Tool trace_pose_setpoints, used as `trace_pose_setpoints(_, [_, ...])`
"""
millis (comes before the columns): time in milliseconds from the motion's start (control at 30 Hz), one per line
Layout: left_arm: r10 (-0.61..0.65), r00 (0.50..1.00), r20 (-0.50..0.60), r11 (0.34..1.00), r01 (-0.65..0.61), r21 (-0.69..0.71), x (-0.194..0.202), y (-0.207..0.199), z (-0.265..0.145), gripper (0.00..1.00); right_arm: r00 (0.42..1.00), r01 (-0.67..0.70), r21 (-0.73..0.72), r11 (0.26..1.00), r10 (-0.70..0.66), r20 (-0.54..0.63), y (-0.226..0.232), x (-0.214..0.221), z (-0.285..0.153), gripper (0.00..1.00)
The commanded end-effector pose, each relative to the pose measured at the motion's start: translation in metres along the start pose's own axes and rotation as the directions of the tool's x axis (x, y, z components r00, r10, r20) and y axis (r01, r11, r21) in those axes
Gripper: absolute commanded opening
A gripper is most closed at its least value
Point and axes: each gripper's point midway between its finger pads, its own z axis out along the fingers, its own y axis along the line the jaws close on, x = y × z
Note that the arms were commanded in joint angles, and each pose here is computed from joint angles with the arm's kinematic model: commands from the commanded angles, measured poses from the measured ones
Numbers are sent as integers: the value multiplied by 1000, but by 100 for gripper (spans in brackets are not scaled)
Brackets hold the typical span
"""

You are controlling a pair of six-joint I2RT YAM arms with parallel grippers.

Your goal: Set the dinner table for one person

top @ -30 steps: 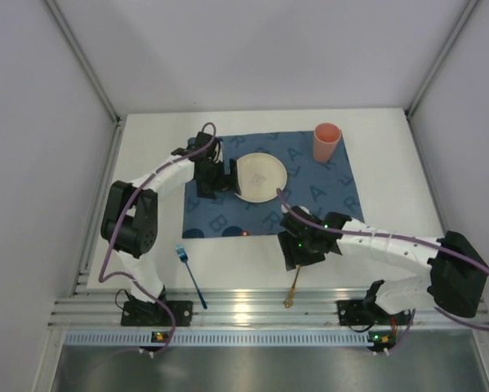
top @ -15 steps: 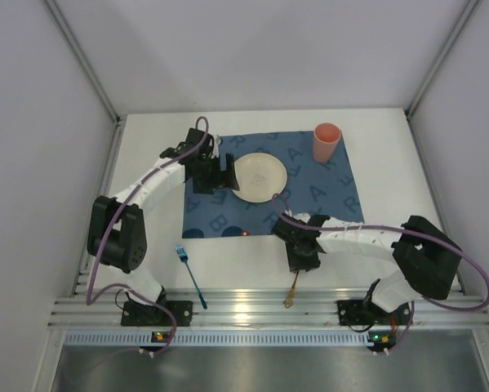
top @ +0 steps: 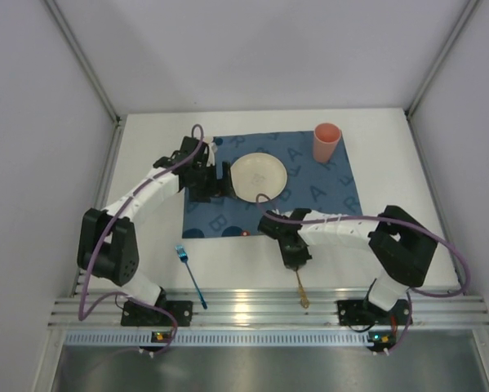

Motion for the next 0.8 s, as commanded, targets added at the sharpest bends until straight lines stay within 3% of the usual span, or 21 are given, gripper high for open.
trace_pose_setpoints(0, [19,999,45,998,-22,58,-5,-14,-16,98,992,36,-13,999,-34,118,15,-32,-16,0])
trace_pose_setpoints(167, [27,997,77,999,-29,20,-8,-10,-31,98,960,5,3,1000,-5,279,-2,-95,-84,0])
trace_pose_setpoints(367, [21,995,97,999,-18,-30,-3,-3,-48,98,929,-42,34,999,26,368,-50,-167,-116,0])
trace_pose_setpoints(567, [-23,994,103,997,31,-77,15,8,-64,98,937,-54,121,991,9,348,-102,-228,-90,0])
trace_pose_setpoints(767, [-88,992,89,985,100,-141,49,28,-73,98,953,-53,146,988,6,303,-118,-266,-52,0])
